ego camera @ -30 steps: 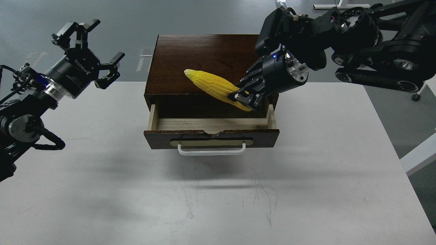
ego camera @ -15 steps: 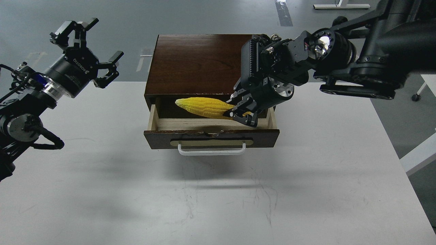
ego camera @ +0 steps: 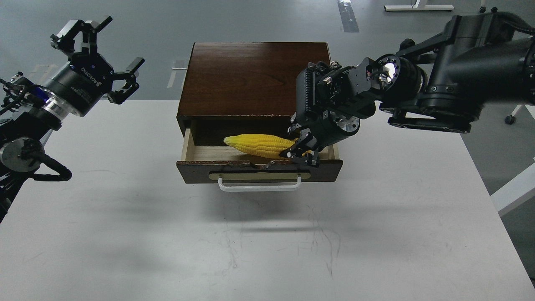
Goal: Put corn in drawer with both arms
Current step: 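Lower the corn into the open drawer and open the right gripper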
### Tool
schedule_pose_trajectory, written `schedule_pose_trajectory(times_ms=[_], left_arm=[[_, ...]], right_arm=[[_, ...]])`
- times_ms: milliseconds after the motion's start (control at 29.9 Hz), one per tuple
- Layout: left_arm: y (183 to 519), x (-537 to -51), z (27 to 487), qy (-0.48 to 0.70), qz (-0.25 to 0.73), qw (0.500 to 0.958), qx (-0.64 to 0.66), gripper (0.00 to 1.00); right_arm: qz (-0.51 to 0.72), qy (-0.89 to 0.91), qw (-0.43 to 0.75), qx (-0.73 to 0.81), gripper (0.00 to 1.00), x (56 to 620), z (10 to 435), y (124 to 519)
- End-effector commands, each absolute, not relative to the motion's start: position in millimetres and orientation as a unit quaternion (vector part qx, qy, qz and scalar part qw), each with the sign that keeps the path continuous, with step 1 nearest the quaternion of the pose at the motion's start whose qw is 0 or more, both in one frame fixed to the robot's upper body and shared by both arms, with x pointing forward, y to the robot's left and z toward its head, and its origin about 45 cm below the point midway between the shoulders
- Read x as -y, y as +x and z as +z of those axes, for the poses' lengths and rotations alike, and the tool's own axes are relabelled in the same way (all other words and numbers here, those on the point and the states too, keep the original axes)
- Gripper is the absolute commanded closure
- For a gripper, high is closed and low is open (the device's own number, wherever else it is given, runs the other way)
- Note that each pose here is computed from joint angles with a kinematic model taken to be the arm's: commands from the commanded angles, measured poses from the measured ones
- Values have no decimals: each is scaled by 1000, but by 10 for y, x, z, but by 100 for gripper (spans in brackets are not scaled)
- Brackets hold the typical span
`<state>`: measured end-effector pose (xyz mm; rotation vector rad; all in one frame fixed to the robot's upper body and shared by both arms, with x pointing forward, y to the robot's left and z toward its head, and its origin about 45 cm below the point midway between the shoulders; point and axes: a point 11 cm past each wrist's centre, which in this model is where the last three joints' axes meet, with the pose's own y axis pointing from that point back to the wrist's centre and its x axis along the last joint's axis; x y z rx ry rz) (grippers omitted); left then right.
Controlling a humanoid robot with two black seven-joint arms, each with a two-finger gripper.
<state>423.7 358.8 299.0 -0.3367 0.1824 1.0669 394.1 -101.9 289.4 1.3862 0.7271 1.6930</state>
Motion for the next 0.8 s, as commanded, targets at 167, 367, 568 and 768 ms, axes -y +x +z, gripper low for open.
schedule_pose_trajectory(times_ms=[167,367,568,768], left_arm=[[4234,-3581,2993,-160,504,844,-87,2],[4234,-3581,2993,-160,504,844,-87,1],[4237,-3576,2995,-161,504,844,-87,2],[4237,-3575,2994,-160,504,844,-87,2]], right_arm=[[670,550,408,-286,41,1031,2880,3955],[670,551,408,-285,41,1040,2885,3960],[675,553,403,-275,39,996,2967,3967],[689,577,387,-208,31,880,3378,4044]])
